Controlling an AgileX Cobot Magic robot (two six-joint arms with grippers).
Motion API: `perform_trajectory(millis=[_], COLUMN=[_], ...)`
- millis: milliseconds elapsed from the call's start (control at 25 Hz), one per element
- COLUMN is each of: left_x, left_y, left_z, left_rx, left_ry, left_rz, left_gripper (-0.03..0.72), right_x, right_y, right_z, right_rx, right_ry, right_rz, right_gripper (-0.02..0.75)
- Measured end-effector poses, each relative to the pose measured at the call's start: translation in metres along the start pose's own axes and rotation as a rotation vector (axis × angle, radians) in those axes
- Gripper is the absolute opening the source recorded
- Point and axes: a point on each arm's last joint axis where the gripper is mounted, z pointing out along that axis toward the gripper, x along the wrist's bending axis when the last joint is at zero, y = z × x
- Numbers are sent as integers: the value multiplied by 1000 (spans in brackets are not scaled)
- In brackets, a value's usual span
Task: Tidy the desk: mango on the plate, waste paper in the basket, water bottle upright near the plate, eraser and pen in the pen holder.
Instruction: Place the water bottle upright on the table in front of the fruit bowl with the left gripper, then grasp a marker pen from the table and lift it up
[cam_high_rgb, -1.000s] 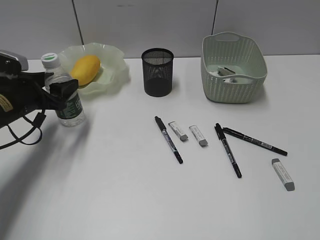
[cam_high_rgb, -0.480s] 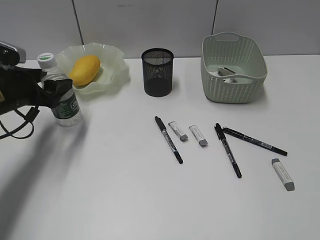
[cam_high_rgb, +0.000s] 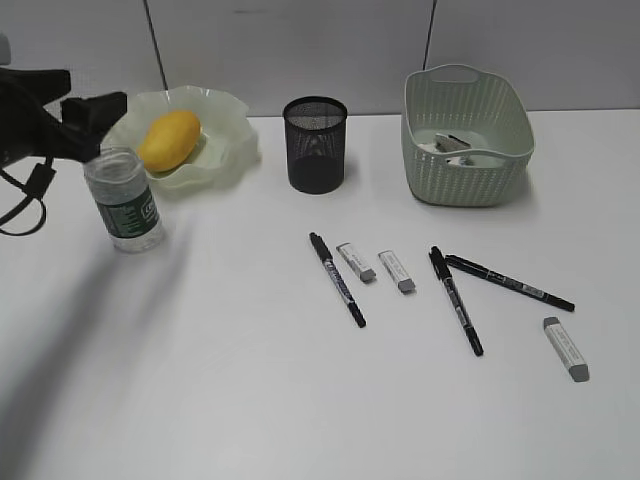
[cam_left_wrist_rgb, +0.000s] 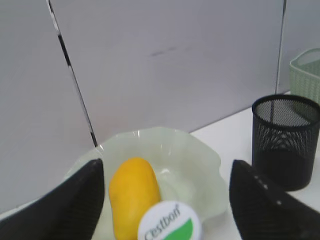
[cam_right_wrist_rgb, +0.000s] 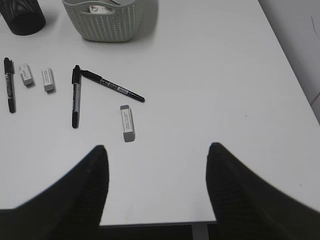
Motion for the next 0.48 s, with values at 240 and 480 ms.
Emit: perform_trajectory(millis=[240, 480], left_x=[5, 23], left_y=[37, 73], left_z=[-17, -43], left_rx=[21, 263], left_ry=[56, 250], left_rz=[-67, -38], left_gripper=[591, 591], right_x=[0, 0], right_y=[0, 0], right_z=[0, 0], right_rx=[0, 0], right_ry=[0, 0], right_rz=[0, -5], right_gripper=[489, 489])
